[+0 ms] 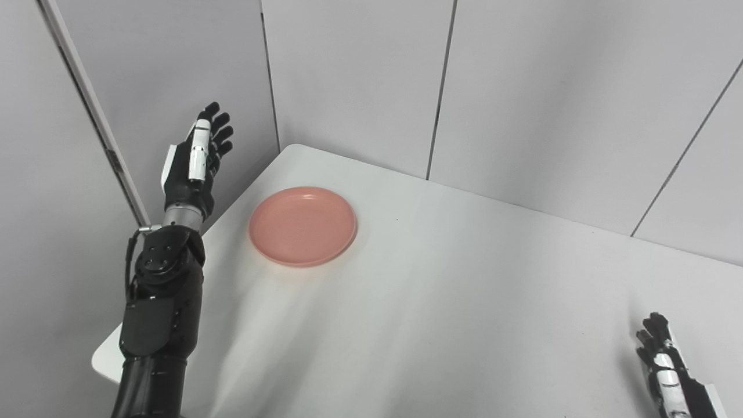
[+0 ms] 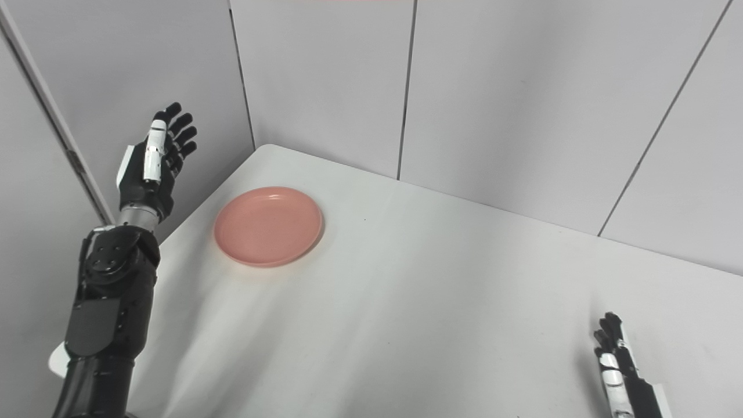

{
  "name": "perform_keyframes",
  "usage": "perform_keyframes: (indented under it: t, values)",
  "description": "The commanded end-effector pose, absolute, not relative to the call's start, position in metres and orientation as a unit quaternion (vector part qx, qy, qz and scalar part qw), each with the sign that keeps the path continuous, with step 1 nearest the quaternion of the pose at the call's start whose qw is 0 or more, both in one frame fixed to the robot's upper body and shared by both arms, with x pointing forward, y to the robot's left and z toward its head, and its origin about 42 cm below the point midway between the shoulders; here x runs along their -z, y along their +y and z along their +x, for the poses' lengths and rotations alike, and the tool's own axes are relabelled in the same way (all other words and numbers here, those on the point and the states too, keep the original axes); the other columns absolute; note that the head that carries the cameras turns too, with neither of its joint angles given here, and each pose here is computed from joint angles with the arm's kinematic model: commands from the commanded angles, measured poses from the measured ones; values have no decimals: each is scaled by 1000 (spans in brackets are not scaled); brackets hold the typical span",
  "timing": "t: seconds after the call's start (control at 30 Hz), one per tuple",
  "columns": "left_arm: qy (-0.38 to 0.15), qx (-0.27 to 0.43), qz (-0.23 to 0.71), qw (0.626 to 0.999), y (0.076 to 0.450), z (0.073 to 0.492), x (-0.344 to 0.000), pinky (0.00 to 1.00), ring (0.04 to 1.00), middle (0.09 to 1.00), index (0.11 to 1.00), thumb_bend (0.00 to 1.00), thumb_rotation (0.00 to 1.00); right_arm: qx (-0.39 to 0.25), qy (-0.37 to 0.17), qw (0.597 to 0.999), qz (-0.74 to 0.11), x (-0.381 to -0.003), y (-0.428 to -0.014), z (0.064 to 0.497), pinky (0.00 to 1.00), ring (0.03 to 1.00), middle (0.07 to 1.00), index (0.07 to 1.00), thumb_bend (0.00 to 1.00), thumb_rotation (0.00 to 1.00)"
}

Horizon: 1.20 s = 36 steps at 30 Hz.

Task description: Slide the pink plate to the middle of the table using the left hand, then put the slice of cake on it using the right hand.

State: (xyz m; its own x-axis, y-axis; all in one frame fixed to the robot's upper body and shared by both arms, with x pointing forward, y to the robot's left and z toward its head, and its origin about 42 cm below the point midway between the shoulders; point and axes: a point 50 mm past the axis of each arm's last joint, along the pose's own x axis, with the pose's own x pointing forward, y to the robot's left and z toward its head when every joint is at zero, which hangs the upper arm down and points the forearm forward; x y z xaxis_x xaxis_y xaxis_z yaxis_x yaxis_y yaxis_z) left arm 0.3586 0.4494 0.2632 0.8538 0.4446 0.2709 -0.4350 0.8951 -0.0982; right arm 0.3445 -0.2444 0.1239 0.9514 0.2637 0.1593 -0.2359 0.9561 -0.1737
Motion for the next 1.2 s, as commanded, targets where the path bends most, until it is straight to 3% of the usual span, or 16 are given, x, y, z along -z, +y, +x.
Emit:
perform_keyframes:
  t: [0.0,0.43,1.17]
  values:
    - [-187,-229,-5,955,456,360,-284,893,912,920,894,393,1000,-124,-70,987,-79,-103,-252,331,1000,1000,1000,1000,252,1000]
    - [-140,-255,-8,957,457,375,-261,864,881,883,872,368,1000,-125,-67,987,-76,-105,-254,329,1000,1000,1000,1000,288,1000]
    - [-87,-245,-35,965,462,387,-216,901,906,910,894,378,1000,-124,-71,986,-82,-109,-252,326,1000,1000,1000,1000,252,1000]
